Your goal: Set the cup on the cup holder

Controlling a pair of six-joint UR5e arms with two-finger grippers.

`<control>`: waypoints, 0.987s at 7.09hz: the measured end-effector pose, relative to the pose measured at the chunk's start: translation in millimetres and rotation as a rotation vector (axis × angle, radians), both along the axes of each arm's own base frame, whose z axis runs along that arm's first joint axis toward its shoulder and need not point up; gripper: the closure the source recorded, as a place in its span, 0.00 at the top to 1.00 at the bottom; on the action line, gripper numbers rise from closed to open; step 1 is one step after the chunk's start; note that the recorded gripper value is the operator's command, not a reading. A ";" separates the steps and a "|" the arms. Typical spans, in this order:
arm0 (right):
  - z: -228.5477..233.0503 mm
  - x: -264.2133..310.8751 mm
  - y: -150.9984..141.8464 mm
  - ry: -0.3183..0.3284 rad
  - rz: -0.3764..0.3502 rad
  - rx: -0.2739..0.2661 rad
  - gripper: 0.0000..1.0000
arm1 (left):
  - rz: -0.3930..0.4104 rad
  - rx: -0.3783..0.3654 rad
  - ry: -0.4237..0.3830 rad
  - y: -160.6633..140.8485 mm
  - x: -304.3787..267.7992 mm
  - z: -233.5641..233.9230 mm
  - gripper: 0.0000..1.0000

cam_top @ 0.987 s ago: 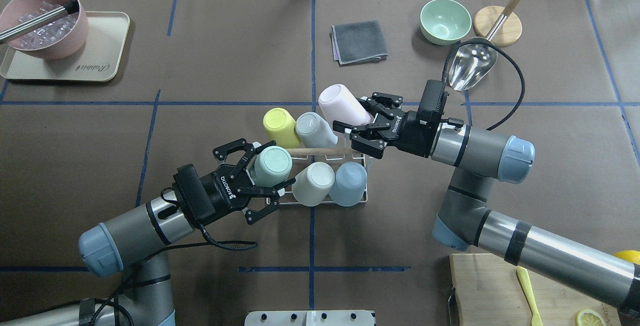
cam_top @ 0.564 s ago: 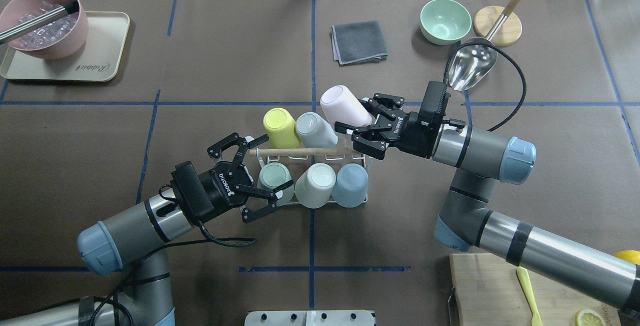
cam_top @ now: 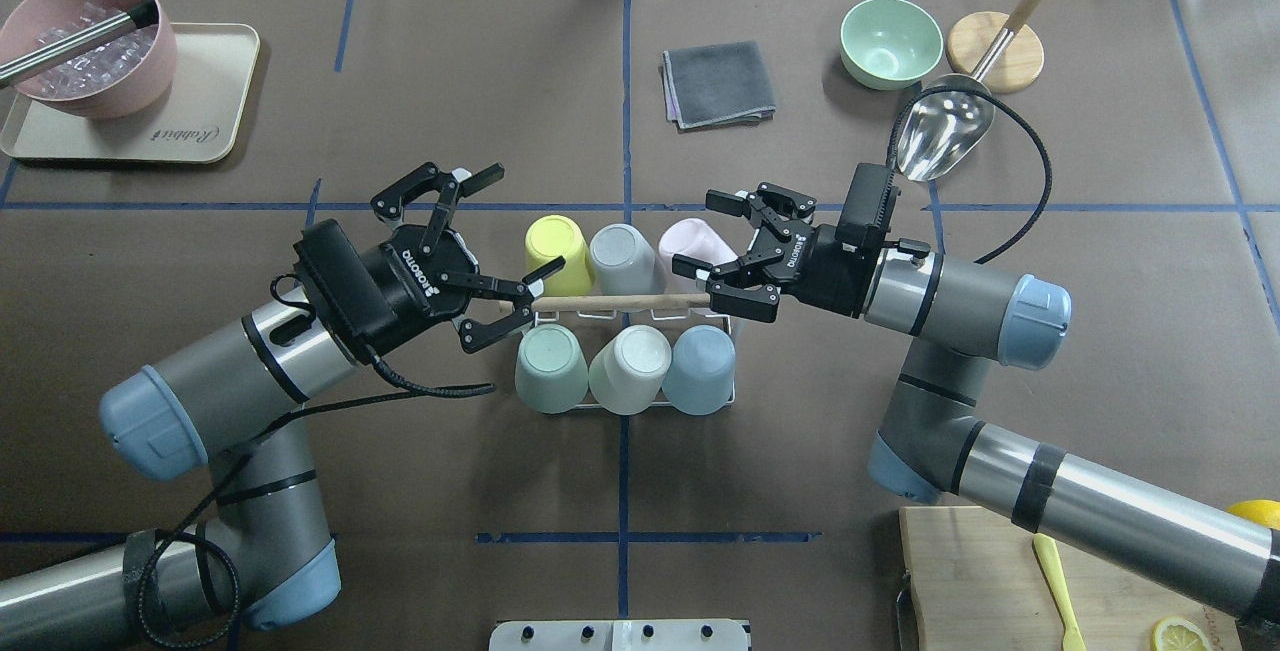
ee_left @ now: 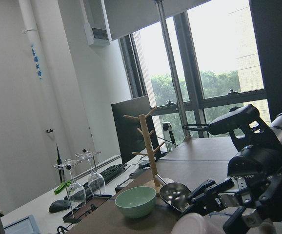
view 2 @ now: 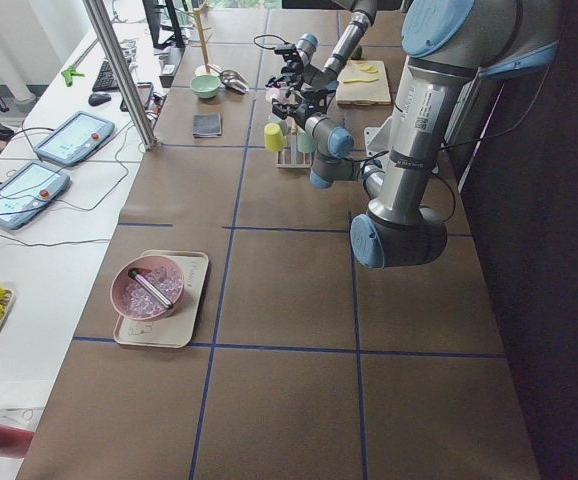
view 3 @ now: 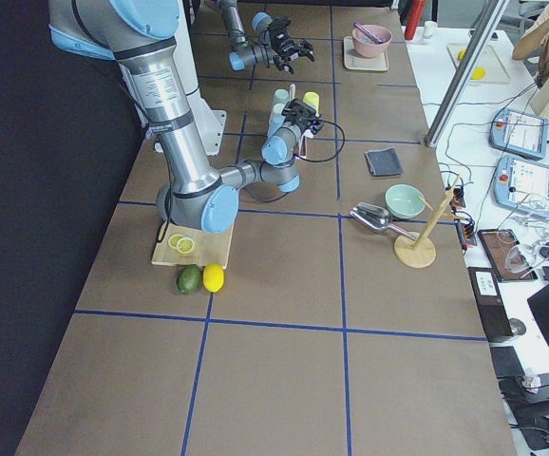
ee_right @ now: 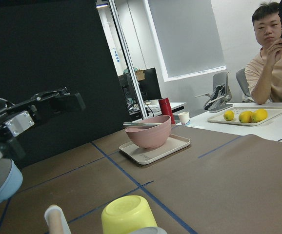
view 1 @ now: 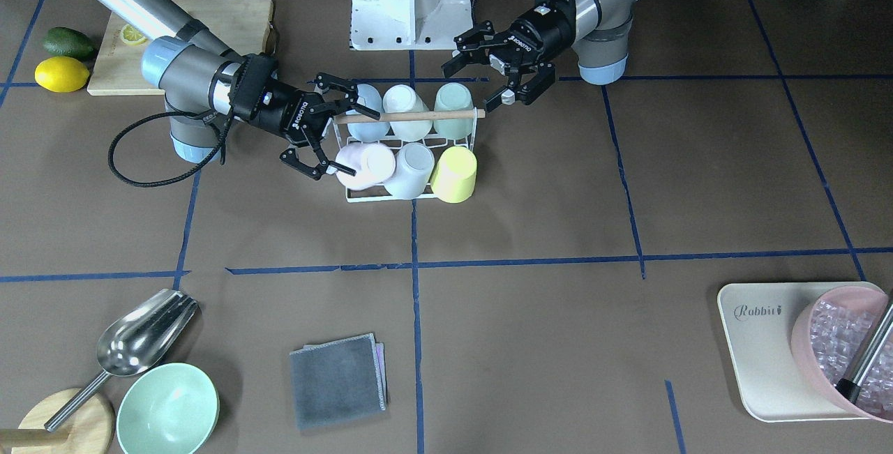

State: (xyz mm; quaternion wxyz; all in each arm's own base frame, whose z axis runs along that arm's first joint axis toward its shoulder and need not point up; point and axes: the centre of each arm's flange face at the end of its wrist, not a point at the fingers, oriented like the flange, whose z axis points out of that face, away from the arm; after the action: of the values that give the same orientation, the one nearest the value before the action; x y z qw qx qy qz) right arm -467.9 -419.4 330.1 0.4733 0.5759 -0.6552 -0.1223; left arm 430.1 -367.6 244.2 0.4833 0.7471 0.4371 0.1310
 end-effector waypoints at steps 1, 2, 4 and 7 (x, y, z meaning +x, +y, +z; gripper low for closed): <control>-0.6 0.4 0.5 -0.002 -0.001 0.000 1.00 | -0.024 -0.016 -0.042 -13.4 -10.8 -8.3 1.00; -2.6 1.8 0.3 -0.004 -0.001 -0.001 1.00 | -0.041 -0.035 -0.102 -29.5 -20.8 -14.5 1.00; -27.9 24.9 -11.1 0.049 -0.011 -0.011 1.00 | -0.056 -0.100 -0.266 -65.5 -53.8 -33.8 1.00; -59.3 121.5 -65.2 0.299 -0.223 -0.191 1.00 | 0.049 -0.381 -0.526 -109.4 -129.7 -35.1 1.00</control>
State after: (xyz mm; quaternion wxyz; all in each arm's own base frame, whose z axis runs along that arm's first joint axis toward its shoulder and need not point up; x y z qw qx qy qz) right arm -346.4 -484.6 270.8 0.6013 0.4279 -0.6458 -0.1955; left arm 300.5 -477.0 209.1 0.7076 0.5731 0.3316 0.2468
